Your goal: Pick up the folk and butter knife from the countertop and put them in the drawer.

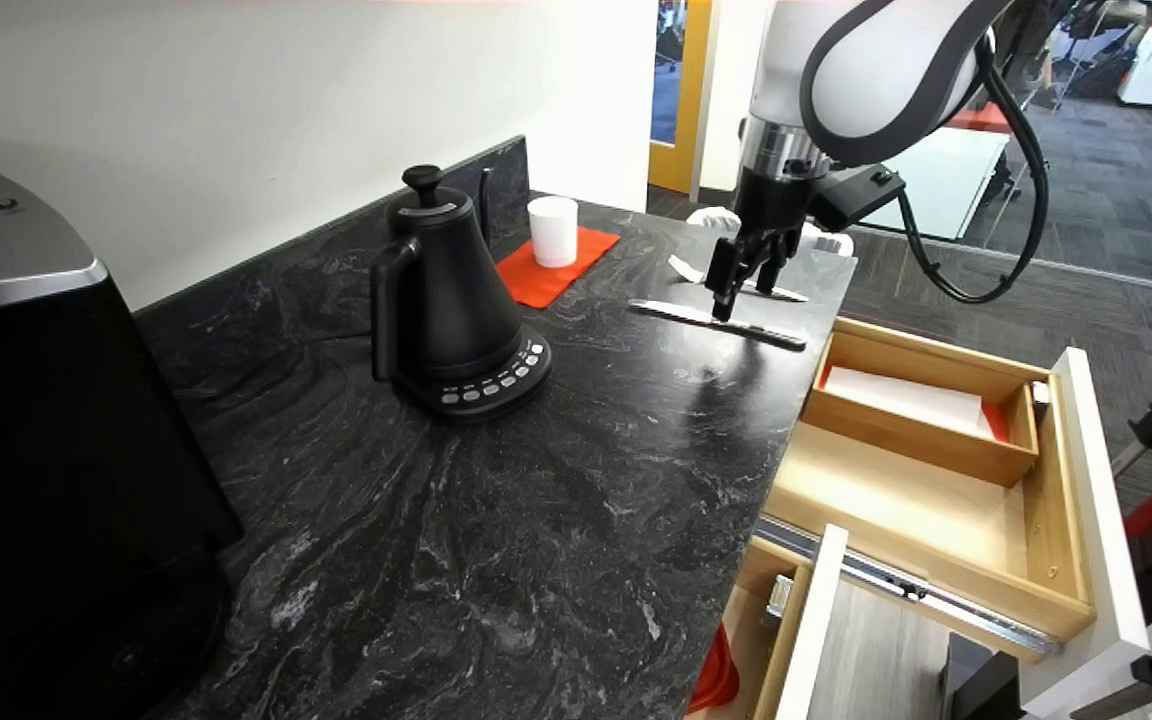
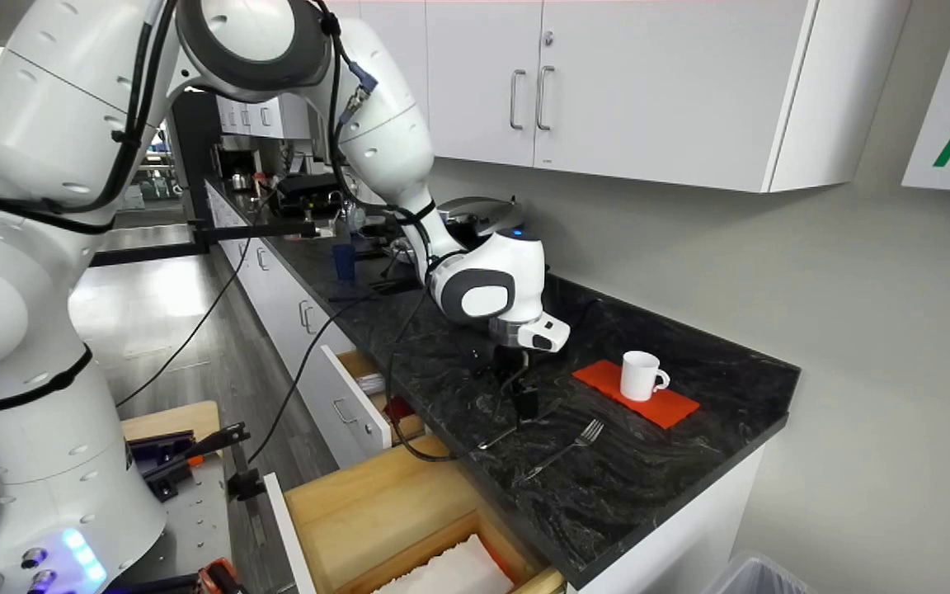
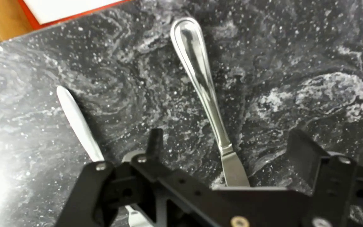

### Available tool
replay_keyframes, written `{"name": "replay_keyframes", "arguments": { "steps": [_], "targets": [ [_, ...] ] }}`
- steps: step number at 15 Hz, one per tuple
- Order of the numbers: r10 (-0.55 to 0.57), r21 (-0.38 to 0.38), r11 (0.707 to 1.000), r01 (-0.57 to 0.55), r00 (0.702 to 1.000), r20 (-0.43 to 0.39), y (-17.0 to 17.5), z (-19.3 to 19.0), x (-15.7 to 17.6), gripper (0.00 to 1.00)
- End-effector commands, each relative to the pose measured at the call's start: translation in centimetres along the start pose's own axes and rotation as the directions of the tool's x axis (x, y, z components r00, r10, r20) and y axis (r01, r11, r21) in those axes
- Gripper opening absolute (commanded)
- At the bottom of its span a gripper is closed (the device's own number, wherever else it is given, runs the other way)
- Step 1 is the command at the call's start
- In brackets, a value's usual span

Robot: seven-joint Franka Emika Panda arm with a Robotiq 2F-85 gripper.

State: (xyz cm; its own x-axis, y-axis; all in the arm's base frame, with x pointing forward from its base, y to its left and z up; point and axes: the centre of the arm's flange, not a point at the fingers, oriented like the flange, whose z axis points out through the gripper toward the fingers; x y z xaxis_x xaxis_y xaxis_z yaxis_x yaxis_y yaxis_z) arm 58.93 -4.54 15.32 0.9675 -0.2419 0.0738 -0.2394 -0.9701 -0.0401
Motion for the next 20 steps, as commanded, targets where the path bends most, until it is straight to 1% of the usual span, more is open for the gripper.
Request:
{"name": "replay_keyframes", "arguments": {
  "steps": [1, 6, 10, 15, 20],
  "targets": [
    [-0.046, 0.004, 0.999, 0.046, 0.998, 0.037, -1.0, 0.2, -1.5, 1.00],
    [-0.126, 0.008, 0.992, 0.125, 0.989, 0.078, -1.4, 0.6, -2.6, 1.00],
    [-0.204, 0.020, 0.979, 0.203, 0.974, 0.102, -0.2, 1.1, -3.1, 1.00],
    [-0.218, 0.022, 0.976, 0.217, 0.972, 0.093, 1.4, 1.2, -2.1, 1.00],
    [-0.231, 0.018, 0.973, 0.231, 0.968, 0.095, 2.0, 1.2, -1.3, 1.00]
  ]
}}
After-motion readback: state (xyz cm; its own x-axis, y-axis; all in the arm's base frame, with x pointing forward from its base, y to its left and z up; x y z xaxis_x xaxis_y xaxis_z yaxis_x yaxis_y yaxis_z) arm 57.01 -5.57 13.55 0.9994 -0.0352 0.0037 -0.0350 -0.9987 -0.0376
